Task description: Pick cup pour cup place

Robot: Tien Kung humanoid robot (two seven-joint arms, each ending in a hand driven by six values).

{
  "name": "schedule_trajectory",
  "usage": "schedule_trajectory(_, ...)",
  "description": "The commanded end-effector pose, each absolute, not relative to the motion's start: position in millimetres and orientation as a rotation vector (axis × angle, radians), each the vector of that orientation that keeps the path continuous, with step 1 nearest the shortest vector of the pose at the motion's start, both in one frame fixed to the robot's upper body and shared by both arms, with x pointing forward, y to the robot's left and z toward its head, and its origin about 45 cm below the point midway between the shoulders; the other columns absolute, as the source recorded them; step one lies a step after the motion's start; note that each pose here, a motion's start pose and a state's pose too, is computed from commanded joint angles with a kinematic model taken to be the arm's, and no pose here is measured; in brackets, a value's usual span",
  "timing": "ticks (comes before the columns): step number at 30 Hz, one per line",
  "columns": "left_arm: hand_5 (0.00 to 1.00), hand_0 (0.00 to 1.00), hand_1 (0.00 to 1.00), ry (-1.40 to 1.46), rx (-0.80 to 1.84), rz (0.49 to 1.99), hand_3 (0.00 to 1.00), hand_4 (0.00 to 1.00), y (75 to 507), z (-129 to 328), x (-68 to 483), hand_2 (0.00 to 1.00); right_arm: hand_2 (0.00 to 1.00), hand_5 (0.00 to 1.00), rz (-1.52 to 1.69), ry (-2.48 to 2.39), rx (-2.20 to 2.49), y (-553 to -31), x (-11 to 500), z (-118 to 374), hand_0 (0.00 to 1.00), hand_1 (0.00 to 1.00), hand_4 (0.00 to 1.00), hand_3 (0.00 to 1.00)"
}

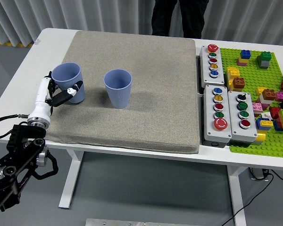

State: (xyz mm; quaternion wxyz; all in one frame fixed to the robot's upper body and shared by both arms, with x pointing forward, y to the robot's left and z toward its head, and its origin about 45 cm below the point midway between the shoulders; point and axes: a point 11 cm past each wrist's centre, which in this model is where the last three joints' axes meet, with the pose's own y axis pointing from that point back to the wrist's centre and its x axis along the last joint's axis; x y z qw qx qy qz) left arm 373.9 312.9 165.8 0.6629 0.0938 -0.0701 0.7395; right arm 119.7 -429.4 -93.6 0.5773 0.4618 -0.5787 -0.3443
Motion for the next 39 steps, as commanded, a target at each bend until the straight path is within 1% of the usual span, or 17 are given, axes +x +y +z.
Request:
schedule_trajectory(1, 0.156, 0.644, 0.630, -0.171, 0.210, 1.676, 0.698, 0.722, 313.3, 167.9, 373.8, 0.658, 0.619, 0.189, -0.806, -1.355, 1.081, -429.5, 119.8, -93.5, 0.696, 0.681, 0.024, 0.600)
schedule_trajectory(6, 0.156, 0.644, 0.630, -0.218, 0.209, 1.672, 0.698, 0.722, 311.9, 176.6, 374.4, 0.658, 0.619, 0.189, -0.805, -1.355, 1.081, -429.6, 120.1, -93.4, 0.696, 0.681, 0.024, 0.600)
schedule_trajectory(7, 0.162, 0.624, 0.628, -0.233, 0.212, 1.667, 0.690, 0.722, 310.8, 179.0, 374.5, 0.653, 0.618, 0.188, -0.805, -1.356, 1.081, -429.7, 120.2, -93.4, 0.695, 0.682, 0.023, 0.601)
schedule_trajectory(9, 0.162, 0.624, 0.628, -0.255, 0.219, 1.660, 0.690, 0.722, 309.3, 181.8, 374.6, 0.653, 0.618, 0.188, -0.805, -1.356, 1.081, -429.7, 120.2, -93.3, 0.695, 0.682, 0.023, 0.601)
schedule_trajectory(24, 0.167, 0.622, 0.624, -0.671, 0.375, 1.491, 0.689, 0.722, 288.7, 242.3, 392.1, 0.649, 0.618, 0.187, -0.801, -1.370, 1.080, -432.0, 124.7, -91.3, 0.695, 0.682, 0.022, 0.601)
schedule_trajectory(25, 0.136, 0.622, 0.619, -0.711, 0.393, 1.474, 0.688, 0.702, 287.5, 250.1, 395.2, 0.646, 0.618, 0.186, -0.800, -1.368, 1.080, -432.4, 124.4, -91.2, 0.695, 0.682, 0.023, 0.600)
schedule_trajectory(30, 0.136, 0.622, 0.619, -0.897, 0.471, 1.413, 0.688, 0.702, 284.0, 275.4, 404.2, 0.646, 0.618, 0.186, -0.798, -1.367, 1.078, -433.5, 124.1, -90.9, 0.695, 0.682, 0.023, 0.600)
schedule_trajectory(31, 0.109, 0.623, 0.617, -0.930, 0.485, 1.397, 0.687, 0.681, 282.3, 279.3, 404.7, 0.642, 0.618, 0.186, -0.799, -1.367, 1.077, -433.5, 123.6, -91.1, 0.695, 0.684, 0.024, 0.600)
schedule_trajectory(33, 0.109, 0.623, 0.617, -0.945, 0.491, 1.390, 0.687, 0.681, 281.5, 280.9, 404.9, 0.642, 0.618, 0.186, -0.800, -1.368, 1.077, -433.5, 123.4, -91.1, 0.695, 0.684, 0.024, 0.600)
schedule_trajectory(39, 0.107, 0.628, 0.621, -1.081, 0.569, 1.298, 0.687, 0.680, 267.4, 282.4, 401.1, 0.646, 0.618, 0.186, -0.803, -1.358, 1.074, -432.7, 119.1, -92.5, 0.695, 0.684, 0.024, 0.601)
